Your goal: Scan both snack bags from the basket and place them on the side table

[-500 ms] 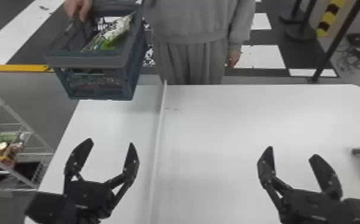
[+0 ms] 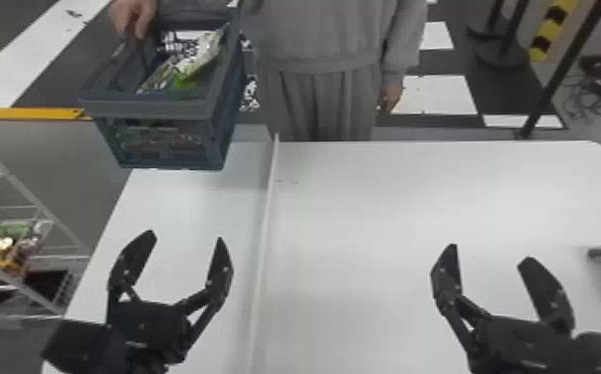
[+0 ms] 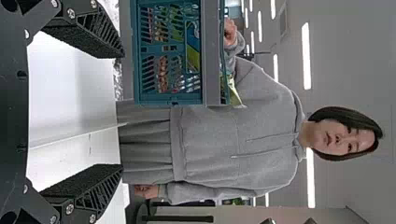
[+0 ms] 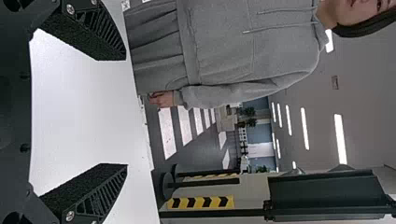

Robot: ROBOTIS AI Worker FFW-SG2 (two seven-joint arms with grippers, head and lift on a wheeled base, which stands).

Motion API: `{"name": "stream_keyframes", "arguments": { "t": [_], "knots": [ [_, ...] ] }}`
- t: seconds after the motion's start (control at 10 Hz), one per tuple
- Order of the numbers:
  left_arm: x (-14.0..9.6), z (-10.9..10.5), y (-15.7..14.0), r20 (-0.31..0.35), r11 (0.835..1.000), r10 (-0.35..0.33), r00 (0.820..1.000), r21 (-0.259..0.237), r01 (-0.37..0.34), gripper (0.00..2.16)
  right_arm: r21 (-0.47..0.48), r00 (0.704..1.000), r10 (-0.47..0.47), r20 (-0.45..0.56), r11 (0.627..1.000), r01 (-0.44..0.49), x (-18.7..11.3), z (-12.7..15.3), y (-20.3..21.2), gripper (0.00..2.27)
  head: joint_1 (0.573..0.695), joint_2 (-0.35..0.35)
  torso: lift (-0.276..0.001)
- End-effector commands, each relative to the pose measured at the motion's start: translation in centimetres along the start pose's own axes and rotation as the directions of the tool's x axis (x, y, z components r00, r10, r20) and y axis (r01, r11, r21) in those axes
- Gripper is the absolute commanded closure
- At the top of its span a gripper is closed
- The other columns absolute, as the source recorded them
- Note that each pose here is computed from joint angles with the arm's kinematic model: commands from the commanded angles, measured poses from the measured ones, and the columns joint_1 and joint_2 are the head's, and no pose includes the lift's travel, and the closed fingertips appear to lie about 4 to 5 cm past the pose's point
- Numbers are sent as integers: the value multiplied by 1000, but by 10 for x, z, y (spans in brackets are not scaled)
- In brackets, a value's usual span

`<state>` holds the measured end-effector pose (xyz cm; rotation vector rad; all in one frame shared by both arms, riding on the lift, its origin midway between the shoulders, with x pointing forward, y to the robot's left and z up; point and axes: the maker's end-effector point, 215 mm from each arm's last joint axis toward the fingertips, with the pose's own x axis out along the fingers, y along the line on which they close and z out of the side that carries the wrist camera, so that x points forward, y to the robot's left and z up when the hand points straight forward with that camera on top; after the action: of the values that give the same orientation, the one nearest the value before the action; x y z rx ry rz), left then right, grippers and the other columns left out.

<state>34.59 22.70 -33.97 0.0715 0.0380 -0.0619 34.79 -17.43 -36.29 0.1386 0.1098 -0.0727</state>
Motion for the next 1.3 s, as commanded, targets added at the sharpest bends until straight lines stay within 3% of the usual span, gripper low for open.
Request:
{"name": "stream_keyframes", "arguments": {
  "t": [0.0, 0.8, 1.2],
  "knots": [
    [0, 0, 0, 0, 1000, 0, 1000, 0, 0, 164, 0, 1000, 0, 1, 1000, 0, 0, 1, 0, 107, 695, 88, -75],
    [1, -3, 4, -8, 1000, 23, 1000, 0, -23, 83, -1, 1000, 2, -2, 1000, -2, -1, -1, 1, 120, 695, 95, -75],
    [10, -11, 11, -36, 999, 38, 999, 17, -37, 144, 0, 1000, 6, -3, 1000, -6, -1, -2, 3, 120, 695, 104, -75]
  ]
}}
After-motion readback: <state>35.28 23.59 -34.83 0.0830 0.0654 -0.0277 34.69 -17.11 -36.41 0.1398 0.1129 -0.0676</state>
